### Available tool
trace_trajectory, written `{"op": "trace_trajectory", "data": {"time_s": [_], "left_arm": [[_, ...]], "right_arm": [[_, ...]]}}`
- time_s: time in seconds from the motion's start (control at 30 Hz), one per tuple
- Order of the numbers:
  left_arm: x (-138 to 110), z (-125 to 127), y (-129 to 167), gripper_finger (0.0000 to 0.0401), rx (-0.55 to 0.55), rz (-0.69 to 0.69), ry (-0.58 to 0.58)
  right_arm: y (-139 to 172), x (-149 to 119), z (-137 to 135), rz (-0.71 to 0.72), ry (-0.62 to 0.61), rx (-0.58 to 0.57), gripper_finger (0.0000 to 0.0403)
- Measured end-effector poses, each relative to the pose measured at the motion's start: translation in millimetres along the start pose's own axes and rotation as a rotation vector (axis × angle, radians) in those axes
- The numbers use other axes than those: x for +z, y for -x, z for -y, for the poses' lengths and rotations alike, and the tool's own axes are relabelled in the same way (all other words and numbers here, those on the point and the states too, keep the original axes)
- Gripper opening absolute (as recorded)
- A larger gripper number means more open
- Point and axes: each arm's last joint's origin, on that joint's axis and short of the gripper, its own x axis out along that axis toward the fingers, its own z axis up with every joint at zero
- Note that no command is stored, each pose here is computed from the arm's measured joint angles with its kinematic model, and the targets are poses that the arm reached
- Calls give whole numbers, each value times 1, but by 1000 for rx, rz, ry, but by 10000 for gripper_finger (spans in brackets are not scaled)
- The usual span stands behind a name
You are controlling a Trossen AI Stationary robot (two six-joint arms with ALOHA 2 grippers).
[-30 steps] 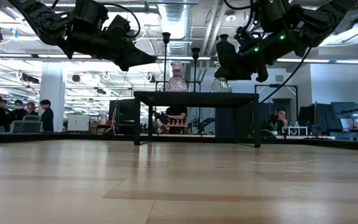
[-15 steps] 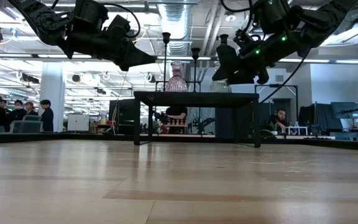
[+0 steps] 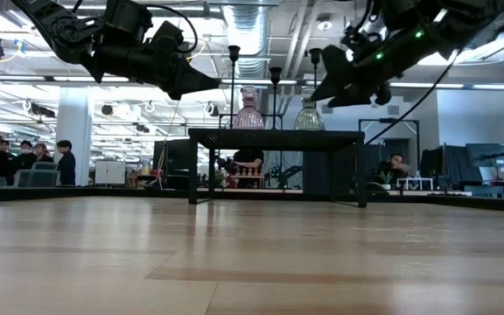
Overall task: Pick & Place candle stick holders
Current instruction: Return to Home Position
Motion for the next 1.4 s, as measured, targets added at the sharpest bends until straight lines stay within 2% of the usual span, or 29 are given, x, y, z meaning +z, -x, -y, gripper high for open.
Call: {"op": "trace_trajectory", "data": {"time_s": [0.23,0.37,0.5,0.6,0.7,0.77,1.07,1.27,1.4], "left_arm": [[0,0,0,6,0,0,0],[0,0,0,6,-1,0,0],[2,0,2,6,1,8,-3],[8,2,6,6,2,36,-11],[16,2,12,6,6,71,4],[21,3,15,6,9,91,33],[25,3,19,6,0,108,246],[24,5,19,6,-51,107,196],[33,7,27,4,-96,151,163]], "right_arm": [[33,14,1,18,1,75,259],[52,23,-2,60,-21,173,237],[66,29,-3,87,-5,303,176],[72,33,-3,106,32,374,108],[75,35,-1,124,49,392,33],[76,36,0,133,67,393,11],[80,30,-5,81,109,509,3],[82,28,-7,62,117,521,1],[85,30,-5,75,107,522,1]]}}
